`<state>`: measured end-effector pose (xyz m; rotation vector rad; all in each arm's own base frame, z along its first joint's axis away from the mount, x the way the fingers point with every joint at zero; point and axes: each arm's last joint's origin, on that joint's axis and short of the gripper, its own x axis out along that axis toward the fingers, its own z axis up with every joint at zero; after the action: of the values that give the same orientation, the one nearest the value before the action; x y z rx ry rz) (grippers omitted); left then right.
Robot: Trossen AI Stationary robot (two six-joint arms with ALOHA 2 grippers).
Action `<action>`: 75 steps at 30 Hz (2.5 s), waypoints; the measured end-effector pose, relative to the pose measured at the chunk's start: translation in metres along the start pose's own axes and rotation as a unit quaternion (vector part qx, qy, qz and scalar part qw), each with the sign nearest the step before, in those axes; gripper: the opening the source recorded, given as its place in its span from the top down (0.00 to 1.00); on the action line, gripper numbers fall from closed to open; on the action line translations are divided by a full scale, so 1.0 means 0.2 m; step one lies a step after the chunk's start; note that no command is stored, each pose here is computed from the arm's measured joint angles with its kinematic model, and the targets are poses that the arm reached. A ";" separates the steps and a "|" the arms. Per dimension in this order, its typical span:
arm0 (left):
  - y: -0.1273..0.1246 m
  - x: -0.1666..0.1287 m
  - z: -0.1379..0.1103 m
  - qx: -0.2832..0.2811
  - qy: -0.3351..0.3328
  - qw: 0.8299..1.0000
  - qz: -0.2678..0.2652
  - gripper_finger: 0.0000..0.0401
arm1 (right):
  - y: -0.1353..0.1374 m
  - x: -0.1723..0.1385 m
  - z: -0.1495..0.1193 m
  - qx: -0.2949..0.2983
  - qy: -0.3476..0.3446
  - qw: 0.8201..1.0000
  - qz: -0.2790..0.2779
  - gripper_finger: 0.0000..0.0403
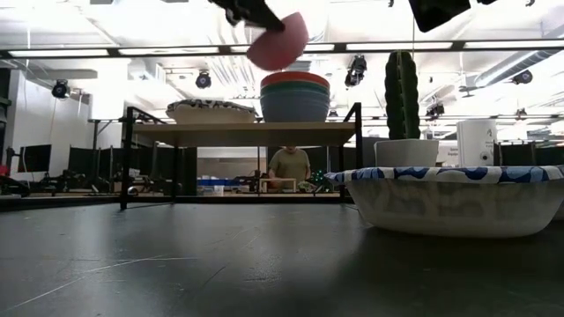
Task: Place and stack bowls onto a shelf
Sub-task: Stack the pink bowl on top of the orange bowl on the shelf
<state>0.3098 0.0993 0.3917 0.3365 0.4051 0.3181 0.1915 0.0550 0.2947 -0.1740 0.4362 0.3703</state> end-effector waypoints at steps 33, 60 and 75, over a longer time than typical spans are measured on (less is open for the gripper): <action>-0.36 -0.42 0.02 -0.140 -0.011 0.990 -0.023 0.75 | -0.14 -0.02 0.12 0.022 -0.081 0.988 -0.133 0.88; -1.00 -0.65 -0.21 -0.078 -0.066 0.995 -0.002 0.77 | -1.16 -0.06 0.48 0.087 -0.001 0.927 -0.365 0.98; -1.01 -0.64 -0.24 -0.088 -0.060 0.994 -0.004 0.77 | -1.19 0.03 0.33 0.146 0.021 0.930 -0.336 0.98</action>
<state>0.2243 -0.1161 0.3161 0.1810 0.2588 0.3212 0.3132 -0.1453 0.3703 -0.0321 0.4411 -0.3735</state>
